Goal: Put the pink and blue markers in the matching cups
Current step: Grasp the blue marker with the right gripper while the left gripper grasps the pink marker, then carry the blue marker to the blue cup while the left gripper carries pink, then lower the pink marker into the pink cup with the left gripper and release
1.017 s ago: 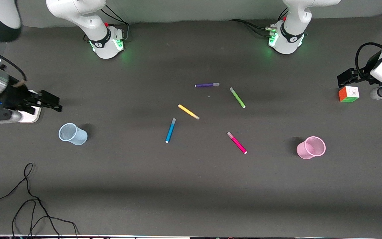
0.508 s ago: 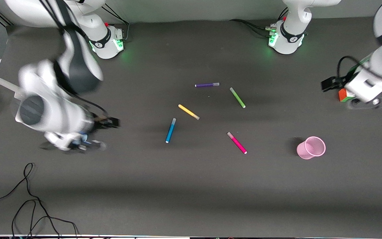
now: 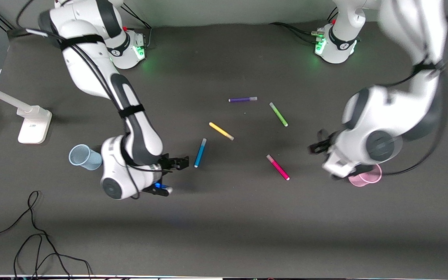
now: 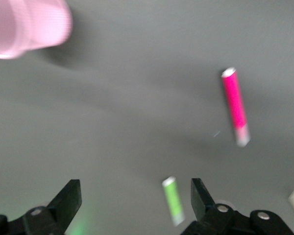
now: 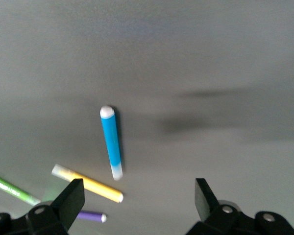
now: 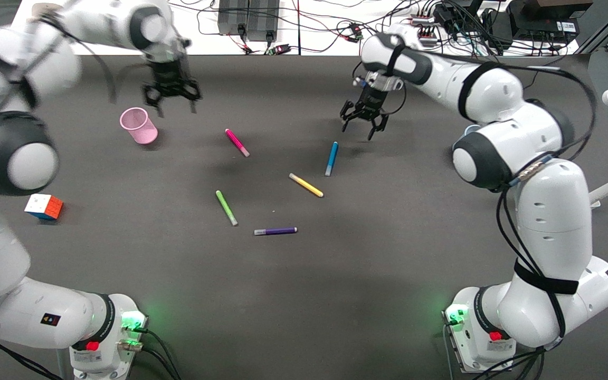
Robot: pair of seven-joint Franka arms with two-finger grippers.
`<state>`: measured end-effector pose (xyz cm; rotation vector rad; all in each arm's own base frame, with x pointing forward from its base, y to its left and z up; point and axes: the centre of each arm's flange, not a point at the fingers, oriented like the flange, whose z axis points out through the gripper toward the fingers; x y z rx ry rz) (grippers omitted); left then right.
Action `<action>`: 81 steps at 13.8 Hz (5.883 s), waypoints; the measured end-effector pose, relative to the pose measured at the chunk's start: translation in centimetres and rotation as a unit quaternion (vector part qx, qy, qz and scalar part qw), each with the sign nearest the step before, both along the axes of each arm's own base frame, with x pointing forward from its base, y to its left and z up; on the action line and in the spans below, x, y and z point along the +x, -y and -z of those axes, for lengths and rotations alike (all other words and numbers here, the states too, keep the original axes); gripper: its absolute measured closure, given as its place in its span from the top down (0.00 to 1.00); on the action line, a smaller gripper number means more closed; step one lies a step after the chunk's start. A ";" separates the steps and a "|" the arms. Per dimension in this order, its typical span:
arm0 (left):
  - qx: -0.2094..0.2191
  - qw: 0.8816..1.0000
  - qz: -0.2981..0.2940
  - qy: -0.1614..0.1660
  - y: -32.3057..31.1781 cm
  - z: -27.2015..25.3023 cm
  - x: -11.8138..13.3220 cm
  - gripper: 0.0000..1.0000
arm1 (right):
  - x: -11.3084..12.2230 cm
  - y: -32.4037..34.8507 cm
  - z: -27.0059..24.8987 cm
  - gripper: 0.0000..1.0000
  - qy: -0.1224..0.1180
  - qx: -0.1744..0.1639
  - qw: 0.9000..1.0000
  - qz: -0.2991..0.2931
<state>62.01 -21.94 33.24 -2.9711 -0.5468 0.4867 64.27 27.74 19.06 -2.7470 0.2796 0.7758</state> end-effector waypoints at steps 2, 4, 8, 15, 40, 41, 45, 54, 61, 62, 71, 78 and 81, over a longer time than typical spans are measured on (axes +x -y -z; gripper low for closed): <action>0.002 0.999 -0.053 0.006 3.9 4.3 0.3 1.00 | -0.7 -2.6 2.3 1.00 0.009 -0.017 1.000 0.019; -0.012 0.994 -0.112 -0.005 6.0 7.0 0.2 1.00 | -0.9 -3.7 3.8 0.99 0.018 -0.028 0.999 0.030; -0.055 0.978 -0.200 -0.034 6.8 11.3 0.6 0.98 | -0.5 -2.8 4.3 0.73 0.020 -0.031 0.999 0.039; -0.052 0.975 -0.210 -0.045 9.3 15.3 -0.8 0.91 | -0.2 -2.4 4.4 0.27 0.022 -0.028 0.998 0.046; -0.042 0.973 -0.206 -0.094 6.7 9.9 1.5 0.17 | -1.9 33.4 -24.9 0.21 0.294 -0.135 0.921 -0.218; -0.037 0.972 -0.201 -0.116 5.3 7.3 2.0 0.17 | -2.6 34.7 -24.6 0.21 0.322 -0.136 0.907 -0.236; -0.040 0.965 -0.180 -0.185 -2.0 -1.0 3.5 0.17 | -4.9 36.9 -20.4 0.21 0.365 -0.149 0.883 -0.254; -0.268 0.921 -0.170 -0.225 -23.7 -0.8 5.2 0.17 | -5.7 32.9 -17.2 0.21 0.392 -0.116 0.885 -0.224; -0.373 0.878 -0.191 -0.232 -30.5 4.7 4.5 0.17 | -6.2 33.7 -16.5 0.48 0.391 -0.119 0.884 -0.226; -0.381 0.874 -0.190 -0.234 -30.8 5.4 4.3 0.17 | -6.2 33.7 -16.5 0.59 0.391 -0.120 0.884 -0.226; -0.430 0.860 -0.158 -0.226 -32.8 10.9 3.0 0.17 | -5.9 34.0 -16.2 1.00 0.390 -0.117 0.872 -0.272; -0.427 0.869 -0.165 -0.190 -33.5 12.3 3.8 0.33 | -0.5 34.6 -6.3 1.00 0.303 -0.144 0.841 -0.423; -0.420 0.872 -0.163 -0.190 -33.5 12.4 3.8 0.65 | 1.0 34.3 -2.3 1.00 0.247 -0.135 0.853 -0.439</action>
